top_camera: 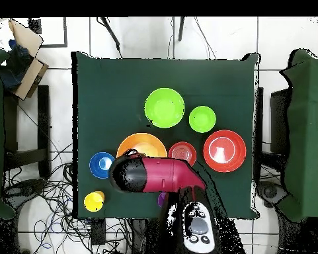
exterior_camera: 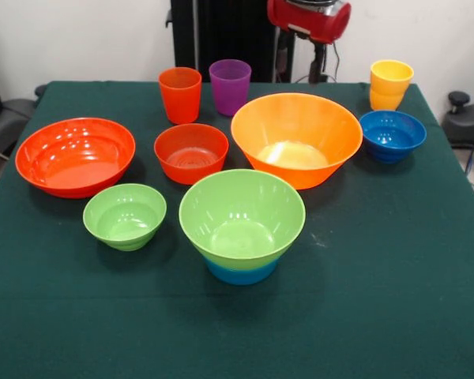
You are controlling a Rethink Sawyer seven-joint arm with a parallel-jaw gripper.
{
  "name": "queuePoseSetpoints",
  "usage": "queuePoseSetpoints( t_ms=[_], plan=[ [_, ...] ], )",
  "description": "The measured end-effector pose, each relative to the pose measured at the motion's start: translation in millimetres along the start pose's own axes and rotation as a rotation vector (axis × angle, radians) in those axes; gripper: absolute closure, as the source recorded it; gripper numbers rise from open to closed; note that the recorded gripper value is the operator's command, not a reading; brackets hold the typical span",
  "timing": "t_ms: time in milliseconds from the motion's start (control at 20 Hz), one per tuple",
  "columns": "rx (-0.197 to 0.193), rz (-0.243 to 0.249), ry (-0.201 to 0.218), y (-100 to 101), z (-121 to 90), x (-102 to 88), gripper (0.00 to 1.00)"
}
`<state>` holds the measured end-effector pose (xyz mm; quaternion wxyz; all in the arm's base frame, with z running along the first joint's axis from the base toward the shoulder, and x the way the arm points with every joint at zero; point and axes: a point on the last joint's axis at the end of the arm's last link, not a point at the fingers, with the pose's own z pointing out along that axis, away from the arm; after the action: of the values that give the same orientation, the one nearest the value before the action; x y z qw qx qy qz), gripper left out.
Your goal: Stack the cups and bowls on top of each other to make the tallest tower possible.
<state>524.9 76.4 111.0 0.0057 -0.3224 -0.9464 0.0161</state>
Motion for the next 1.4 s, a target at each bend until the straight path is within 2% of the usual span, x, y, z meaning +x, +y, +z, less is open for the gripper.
queuePoseSetpoints(
  t_ms=[100,250,450,750,1150,1400],
  plan=[
    [0.002,-0.031,0.005,9,1,17.1,0.0],
    [0.0,-0.059,0.005,19,-1,30.7,0.0],
    [-0.023,-0.118,-0.016,51,-17,58.8,0.0],
    [-0.048,-0.183,-0.032,88,-29,95.5,0.0],
    [-0.053,-0.215,-0.05,120,-31,125.7,0.0],
    [-0.029,-0.213,-0.057,131,-21,143.8,0.0]
  ],
)
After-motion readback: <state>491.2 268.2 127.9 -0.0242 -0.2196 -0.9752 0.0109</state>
